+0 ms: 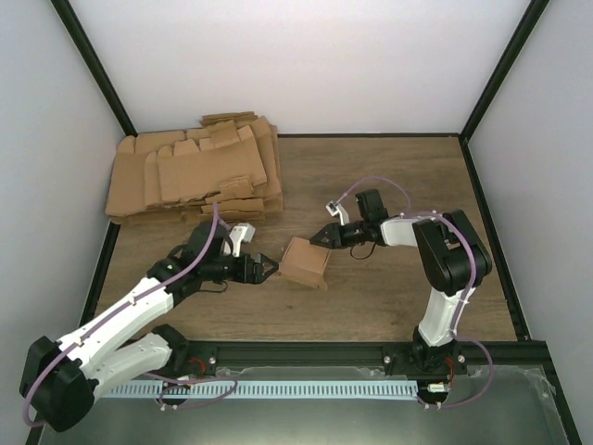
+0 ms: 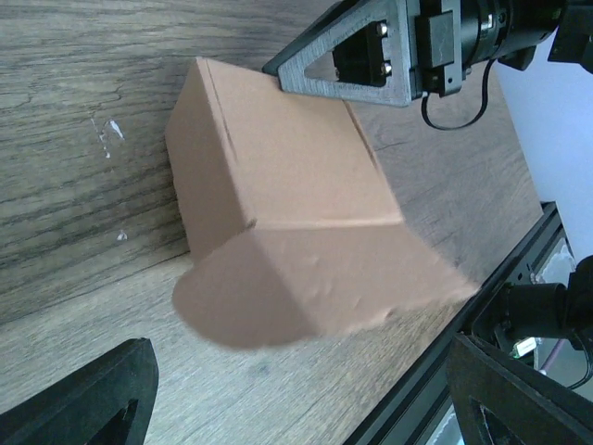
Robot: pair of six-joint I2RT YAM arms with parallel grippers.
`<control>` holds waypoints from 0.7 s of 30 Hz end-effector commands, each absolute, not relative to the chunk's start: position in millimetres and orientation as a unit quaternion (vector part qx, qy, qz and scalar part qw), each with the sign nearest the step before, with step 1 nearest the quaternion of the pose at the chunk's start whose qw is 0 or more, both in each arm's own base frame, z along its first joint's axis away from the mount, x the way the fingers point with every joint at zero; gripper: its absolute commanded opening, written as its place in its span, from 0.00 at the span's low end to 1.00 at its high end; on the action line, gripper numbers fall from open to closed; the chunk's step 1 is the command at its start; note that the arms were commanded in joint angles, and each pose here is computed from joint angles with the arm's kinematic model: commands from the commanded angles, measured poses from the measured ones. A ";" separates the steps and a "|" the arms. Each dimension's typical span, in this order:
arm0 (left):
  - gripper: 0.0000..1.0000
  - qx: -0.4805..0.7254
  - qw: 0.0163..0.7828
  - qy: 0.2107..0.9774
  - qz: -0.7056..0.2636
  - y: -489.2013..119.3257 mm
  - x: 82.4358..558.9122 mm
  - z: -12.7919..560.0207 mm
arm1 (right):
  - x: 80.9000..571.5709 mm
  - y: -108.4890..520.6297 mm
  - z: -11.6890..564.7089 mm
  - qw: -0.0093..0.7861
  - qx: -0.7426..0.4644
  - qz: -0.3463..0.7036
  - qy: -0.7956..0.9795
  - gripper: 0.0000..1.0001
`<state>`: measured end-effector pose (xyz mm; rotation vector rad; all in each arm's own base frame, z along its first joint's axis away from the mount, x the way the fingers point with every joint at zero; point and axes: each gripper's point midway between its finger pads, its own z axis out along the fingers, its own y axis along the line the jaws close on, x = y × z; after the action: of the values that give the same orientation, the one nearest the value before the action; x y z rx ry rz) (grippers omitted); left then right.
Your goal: Fold the paper box
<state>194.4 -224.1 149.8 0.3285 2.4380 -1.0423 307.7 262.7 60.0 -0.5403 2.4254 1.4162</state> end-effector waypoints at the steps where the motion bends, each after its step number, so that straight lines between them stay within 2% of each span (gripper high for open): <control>1: 0.88 0.133 0.248 0.883 -0.375 -227.2 200.8 161.7 | 320.6 244.0 36.6 0.124 -0.134 0.479 0.858 0.32; 8: 0.88 0.124 0.298 0.880 -0.349 -226.0 226.0 200.2 | 333.2 236.9 36.0 0.128 -0.115 0.492 0.854 0.32; 12: 0.87 0.130 0.326 0.851 -0.391 -238.7 231.2 237.8 | 338.3 237.1 40.6 0.133 -0.115 0.488 0.855 0.33; 18: 0.74 0.124 0.270 0.878 -0.376 -254.2 246.0 180.7 | 350.8 226.5 46.5 0.162 -0.100 0.453 0.871 0.34; 21: 0.63 0.114 0.272 0.886 -0.359 -257.1 260.6 164.0 | 357.0 217.8 53.4 0.179 -0.088 0.436 0.877 0.35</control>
<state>248.4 -252.4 190.0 0.3226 2.3486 -1.0050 336.7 228.8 33.8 -0.2875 2.5173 1.3464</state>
